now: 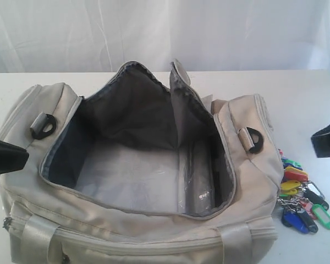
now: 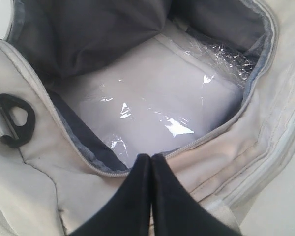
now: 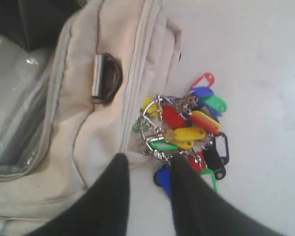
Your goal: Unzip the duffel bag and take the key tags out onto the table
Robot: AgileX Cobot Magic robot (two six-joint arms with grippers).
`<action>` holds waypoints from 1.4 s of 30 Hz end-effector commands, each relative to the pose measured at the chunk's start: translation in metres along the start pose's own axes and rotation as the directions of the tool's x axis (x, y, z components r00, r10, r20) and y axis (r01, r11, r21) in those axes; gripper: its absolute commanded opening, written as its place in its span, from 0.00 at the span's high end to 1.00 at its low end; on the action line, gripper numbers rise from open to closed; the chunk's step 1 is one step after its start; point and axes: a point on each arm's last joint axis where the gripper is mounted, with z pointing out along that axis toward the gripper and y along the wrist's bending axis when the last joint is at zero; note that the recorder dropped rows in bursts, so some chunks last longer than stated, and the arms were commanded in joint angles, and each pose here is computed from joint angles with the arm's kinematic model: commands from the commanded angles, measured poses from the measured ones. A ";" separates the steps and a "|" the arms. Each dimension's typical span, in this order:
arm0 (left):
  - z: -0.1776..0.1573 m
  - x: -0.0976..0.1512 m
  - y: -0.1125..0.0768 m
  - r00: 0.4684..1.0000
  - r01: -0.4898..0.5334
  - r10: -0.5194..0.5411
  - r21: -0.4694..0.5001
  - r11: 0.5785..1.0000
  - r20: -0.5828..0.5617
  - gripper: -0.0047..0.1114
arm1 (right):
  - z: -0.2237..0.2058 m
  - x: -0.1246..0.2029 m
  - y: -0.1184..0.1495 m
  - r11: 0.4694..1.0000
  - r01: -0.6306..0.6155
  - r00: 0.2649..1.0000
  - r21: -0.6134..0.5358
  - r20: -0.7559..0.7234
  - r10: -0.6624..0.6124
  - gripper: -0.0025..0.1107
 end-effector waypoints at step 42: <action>-0.094 0.020 -0.054 0.913 -0.109 0.206 -0.278 0.954 0.352 0.96 | -0.082 0.031 0.003 1.000 0.007 0.944 0.028 0.330 -0.016 0.98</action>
